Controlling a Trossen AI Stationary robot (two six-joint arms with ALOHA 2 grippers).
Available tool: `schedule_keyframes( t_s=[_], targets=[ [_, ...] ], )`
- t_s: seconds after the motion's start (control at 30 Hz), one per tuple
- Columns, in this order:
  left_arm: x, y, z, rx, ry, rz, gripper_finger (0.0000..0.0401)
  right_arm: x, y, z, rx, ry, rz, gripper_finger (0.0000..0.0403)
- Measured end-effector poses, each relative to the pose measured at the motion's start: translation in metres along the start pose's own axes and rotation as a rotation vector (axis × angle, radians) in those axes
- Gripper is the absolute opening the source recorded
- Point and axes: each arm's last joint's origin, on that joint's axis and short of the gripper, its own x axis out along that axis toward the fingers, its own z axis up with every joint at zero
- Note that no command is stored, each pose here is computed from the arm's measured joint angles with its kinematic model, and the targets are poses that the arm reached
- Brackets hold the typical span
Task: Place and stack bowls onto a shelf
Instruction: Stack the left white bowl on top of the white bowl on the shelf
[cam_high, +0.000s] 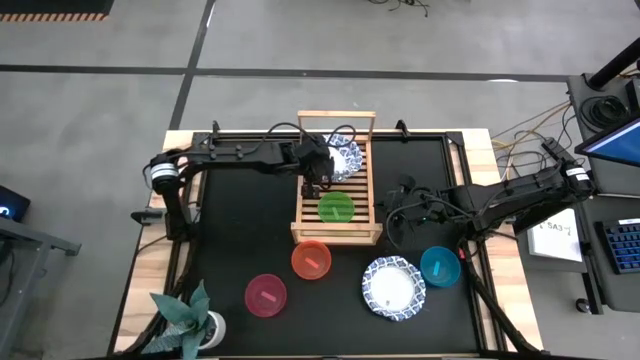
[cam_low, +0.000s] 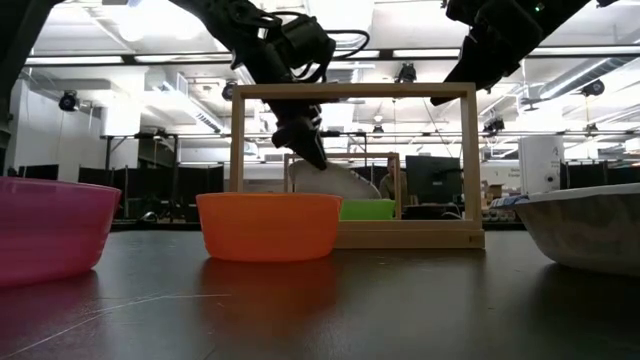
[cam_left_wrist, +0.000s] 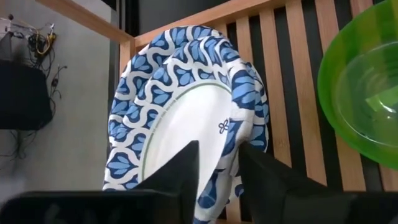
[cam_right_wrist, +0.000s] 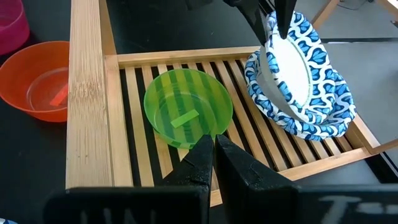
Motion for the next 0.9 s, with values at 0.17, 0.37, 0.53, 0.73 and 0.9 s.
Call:
schedule_keyframes(
  t_s=[0.17,0.37,0.53,0.73,0.9],
  targets=[
    [-0.005,0.0,-0.002,-0.008,0.015,-0.01,0.0145,0.0,0.0,0.0,0.0,0.0,0.0,0.0009],
    [-0.019,0.0,-0.007,0.008,0.081,-0.053,0.0182,0.0,0.0,0.0,0.001,-0.001,0.0,0.0009],
    [-0.035,0.004,-0.008,0.009,0.088,-0.064,0.0156,0.0,0.0,0.0,0.001,-0.003,0.001,0.0009],
    [-0.031,0.005,-0.014,-0.001,0.099,-0.064,0.0028,0.0,0.0,0.001,0.002,-0.008,0.001,0.0009],
    [-0.014,0.005,-0.02,-0.032,0.117,-0.082,0.0015,0.0,0.0,0.001,-0.002,-0.012,0.002,0.0009]
  ],
)
